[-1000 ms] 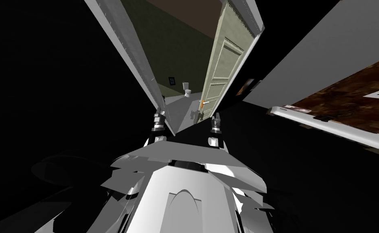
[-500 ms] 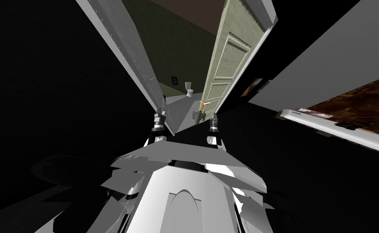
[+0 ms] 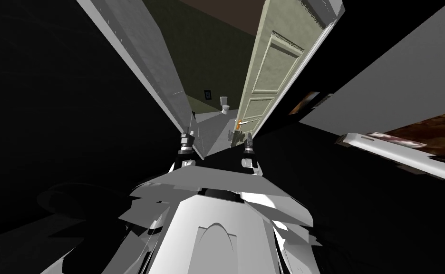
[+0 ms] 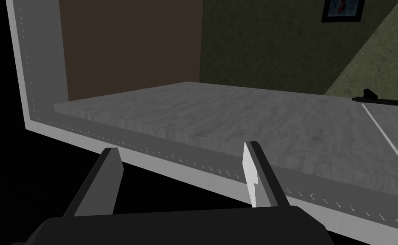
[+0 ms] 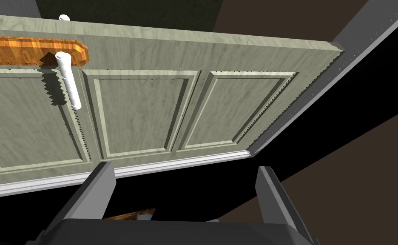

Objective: Push the door open

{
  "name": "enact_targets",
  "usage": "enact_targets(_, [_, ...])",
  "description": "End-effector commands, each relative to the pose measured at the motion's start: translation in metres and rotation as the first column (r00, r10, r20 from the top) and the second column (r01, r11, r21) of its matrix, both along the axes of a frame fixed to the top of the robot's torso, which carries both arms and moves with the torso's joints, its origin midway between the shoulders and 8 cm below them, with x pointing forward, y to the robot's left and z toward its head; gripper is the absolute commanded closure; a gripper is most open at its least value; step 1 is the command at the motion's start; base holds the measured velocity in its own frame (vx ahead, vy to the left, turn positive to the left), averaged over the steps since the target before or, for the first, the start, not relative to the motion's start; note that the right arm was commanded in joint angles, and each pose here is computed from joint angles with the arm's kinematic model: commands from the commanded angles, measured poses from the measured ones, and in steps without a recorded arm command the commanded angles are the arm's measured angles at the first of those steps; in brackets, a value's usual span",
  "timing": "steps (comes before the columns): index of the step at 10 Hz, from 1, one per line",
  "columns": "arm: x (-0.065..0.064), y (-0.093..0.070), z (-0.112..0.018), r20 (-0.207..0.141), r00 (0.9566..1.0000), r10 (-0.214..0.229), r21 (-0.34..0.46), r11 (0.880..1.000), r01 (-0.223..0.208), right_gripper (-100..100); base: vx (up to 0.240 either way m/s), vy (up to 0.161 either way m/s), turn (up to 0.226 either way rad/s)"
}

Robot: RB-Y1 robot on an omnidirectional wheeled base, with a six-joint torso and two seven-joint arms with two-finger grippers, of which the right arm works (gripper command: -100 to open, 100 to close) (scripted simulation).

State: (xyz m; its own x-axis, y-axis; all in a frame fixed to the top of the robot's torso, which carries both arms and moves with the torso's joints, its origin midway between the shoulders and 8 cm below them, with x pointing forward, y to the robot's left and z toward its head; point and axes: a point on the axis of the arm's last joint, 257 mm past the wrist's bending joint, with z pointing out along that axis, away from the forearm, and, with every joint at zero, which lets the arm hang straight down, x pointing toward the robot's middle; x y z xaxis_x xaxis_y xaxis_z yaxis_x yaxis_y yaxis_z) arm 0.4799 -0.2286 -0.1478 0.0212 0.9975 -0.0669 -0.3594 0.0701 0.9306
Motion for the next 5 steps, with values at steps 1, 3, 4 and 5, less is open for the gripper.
enact_targets(1, [0.005, 0.002, -0.007, -0.016, 0.9999, 0.006, 0.005, 1.0, -0.006, -100, 0.062, -0.137, 0.11])
enact_targets(3, [0.013, 0.005, -0.016, -0.035, 0.9993, 0.014, 0.012, 1.0, -0.013, -100, 0.058, -0.119, 0.111])
enact_targets(4, [0.016, 0.007, -0.02, -0.044, 0.9989, 0.018, 0.015, 1.0, -0.017, -100, 0.06, -0.106, 0.092])
enact_targets(5, [0.02, 0.009, -0.024, -0.053, 0.9983, 0.021, 0.018, 1.0, -0.02, -100, 0.056, -0.117, 0.15])
